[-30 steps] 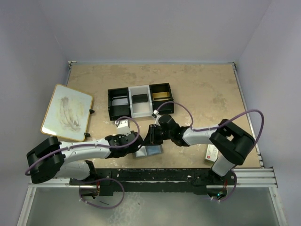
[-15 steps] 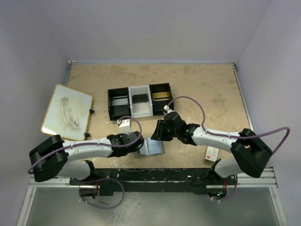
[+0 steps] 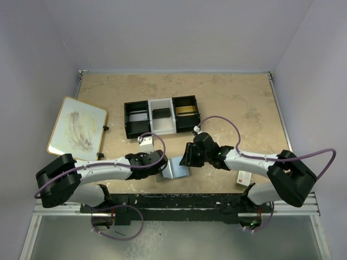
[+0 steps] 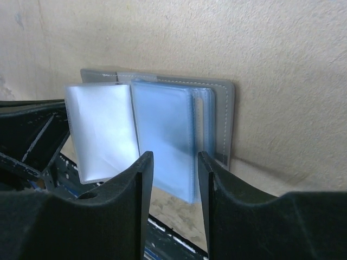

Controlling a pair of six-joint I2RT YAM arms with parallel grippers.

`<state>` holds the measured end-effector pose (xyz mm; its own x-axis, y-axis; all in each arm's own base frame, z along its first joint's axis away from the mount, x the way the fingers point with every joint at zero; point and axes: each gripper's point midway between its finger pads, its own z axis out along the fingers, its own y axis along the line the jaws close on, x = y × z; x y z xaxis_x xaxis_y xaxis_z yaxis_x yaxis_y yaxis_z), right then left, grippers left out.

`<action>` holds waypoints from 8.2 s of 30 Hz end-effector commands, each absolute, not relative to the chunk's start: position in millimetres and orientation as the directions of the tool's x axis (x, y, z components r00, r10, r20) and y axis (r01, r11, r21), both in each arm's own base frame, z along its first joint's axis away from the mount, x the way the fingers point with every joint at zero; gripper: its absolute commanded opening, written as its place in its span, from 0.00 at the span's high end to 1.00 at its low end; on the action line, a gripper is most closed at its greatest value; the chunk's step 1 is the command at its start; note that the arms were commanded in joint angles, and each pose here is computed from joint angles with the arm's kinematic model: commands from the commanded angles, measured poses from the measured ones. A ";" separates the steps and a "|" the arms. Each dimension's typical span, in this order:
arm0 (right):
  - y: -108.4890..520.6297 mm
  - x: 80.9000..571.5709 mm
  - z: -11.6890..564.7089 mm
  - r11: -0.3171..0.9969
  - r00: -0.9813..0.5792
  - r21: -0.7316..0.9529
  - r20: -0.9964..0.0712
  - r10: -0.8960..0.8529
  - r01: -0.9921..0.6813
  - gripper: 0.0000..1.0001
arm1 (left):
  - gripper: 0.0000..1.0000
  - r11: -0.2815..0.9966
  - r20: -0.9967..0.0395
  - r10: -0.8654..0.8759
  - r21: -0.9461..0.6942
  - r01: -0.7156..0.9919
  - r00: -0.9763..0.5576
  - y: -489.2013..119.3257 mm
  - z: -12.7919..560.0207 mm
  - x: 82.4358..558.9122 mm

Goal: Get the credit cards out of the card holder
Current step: Remove the credit card from the card holder.

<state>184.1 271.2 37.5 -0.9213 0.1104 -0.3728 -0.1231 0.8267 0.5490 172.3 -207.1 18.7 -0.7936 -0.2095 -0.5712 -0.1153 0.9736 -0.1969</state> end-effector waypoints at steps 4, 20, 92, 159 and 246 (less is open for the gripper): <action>283.3 187.5 39.7 0.796 -0.920 0.584 -0.380 0.095 -0.158 0.63 | 0.99 0.971 -0.575 -0.202 -0.225 -0.084 -0.793 -222.7 30.1 178.7; 295.5 183.2 65.8 0.711 -0.911 0.674 -0.394 0.119 -0.199 0.69 | 1.00 0.972 -0.581 -0.196 -0.220 -0.079 -0.790 -225.6 32.6 181.5; 356.7 170.6 75.5 0.414 -0.952 0.873 -0.301 0.046 -0.256 0.46 | 0.90 0.954 -0.602 -0.266 -0.276 -0.116 -0.753 -210.6 53.3 178.8; 240.3 198.3 32.2 0.896 -0.906 0.426 -0.417 0.069 -0.128 0.66 | 0.87 0.959 -0.559 -0.190 -0.280 -0.032 -0.807 -242.5 34.4 178.9; 278.4 170.0 69.0 0.671 -0.925 0.721 -0.353 0.142 -0.172 0.61 | 1.00 0.965 -0.556 -0.157 -0.261 -0.008 -0.816 -250.5 34.4 181.2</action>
